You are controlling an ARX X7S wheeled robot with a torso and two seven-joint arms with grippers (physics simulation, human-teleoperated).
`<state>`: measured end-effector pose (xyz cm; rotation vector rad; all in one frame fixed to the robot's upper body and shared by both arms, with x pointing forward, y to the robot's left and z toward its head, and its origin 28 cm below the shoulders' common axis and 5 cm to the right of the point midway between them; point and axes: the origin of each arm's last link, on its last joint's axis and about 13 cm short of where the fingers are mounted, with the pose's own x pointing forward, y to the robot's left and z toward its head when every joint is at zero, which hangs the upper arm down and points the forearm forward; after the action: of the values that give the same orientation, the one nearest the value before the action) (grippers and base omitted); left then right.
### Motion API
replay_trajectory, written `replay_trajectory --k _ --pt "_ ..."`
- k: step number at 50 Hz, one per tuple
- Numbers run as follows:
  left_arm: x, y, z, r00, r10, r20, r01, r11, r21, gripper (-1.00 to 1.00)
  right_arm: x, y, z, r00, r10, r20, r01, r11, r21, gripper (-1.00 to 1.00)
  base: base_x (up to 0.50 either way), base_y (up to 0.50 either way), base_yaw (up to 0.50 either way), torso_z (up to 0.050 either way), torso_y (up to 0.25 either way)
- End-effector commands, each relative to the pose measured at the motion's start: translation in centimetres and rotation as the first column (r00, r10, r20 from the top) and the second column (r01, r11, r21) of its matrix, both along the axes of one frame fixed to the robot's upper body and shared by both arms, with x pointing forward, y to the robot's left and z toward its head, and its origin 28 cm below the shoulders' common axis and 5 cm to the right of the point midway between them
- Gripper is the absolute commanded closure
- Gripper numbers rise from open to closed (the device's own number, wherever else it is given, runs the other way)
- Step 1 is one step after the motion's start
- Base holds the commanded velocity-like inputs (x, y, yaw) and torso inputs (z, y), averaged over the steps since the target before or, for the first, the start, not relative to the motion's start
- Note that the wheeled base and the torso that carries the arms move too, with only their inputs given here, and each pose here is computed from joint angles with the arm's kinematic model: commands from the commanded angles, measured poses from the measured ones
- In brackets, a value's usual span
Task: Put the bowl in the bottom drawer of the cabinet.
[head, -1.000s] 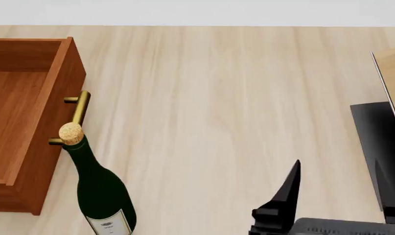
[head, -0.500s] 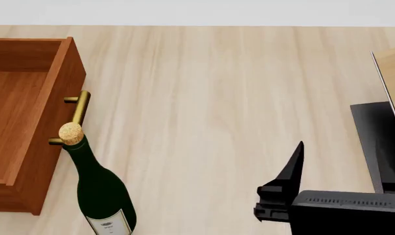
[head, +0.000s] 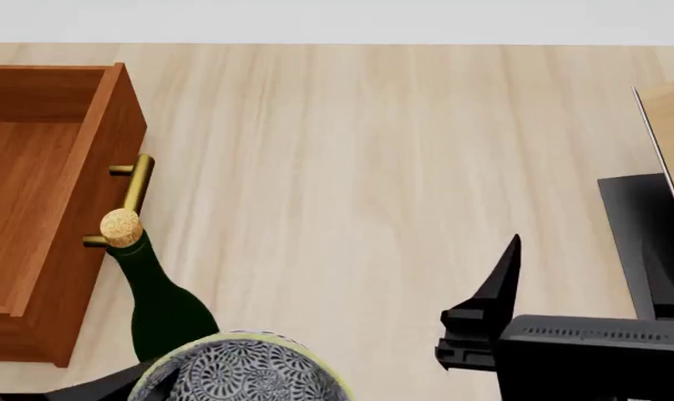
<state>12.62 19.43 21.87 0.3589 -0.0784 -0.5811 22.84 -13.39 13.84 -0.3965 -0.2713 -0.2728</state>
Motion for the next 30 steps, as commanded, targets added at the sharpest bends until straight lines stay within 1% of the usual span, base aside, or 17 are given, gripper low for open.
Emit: replay_trajectory --k 1,4,8,14,23,28,30 --pt "0.7 0.5 2.4 0.993 0.063 0.097 -0.06 0.998 -0.038 1.0 0.2 0.0 0.0 1.0 0.0 -0.001 0.0 1.0 0.0 -1.0 0.0 0.0 0.0 0.0 0.0" --pt "1.0 0.6 2.9 0.991 0.075 0.114 -0.07 0.996 -0.051 1.0 0.2 0.0 0.0 1.0 0.002 -0.001 -0.002 1.0 -0.001 -1.0 0.0 0.0 0.0 0.0 0.0" --pt "1.9 0.9 3.8 0.981 0.125 0.145 -0.113 0.99 -0.09 1.0 0.2 0.0 0.0 1.0 0.003 -0.002 -0.003 1.0 0.001 -1.0 0.0 0.0 0.0 0.0 0.0" --pt "2.8 1.0 4.6 0.975 0.136 0.175 -0.121 0.988 -0.094 1.0 0.2 0.0 0.1 1.0 0.002 -0.002 -0.002 1.0 0.002 -1.0 0.0 0.0 0.0 0.0 0.0" --pt "4.8 1.9 7.4 0.942 0.215 0.258 -0.178 0.971 -0.159 1.0 0.3 0.0 0.0 1.0 0.004 -0.006 -0.004 1.0 0.0 -1.0 0.0 0.0 0.0 0.0 0.0" --pt "5.6 2.3 8.8 0.927 0.247 0.284 -0.197 0.961 -0.191 1.0 0.3 0.0 -0.1 1.0 0.006 -0.008 -0.006 1.0 0.001 -1.0 0.0 0.0 0.0 0.0 0.0" --pt "6.2 2.6 9.2 0.919 0.273 0.286 -0.218 0.953 -0.209 1.0 0.3 -0.1 -0.2 1.0 0.005 -0.011 -0.005 1.0 0.003 -1.0 0.0 0.0 0.0 0.0 0.0"
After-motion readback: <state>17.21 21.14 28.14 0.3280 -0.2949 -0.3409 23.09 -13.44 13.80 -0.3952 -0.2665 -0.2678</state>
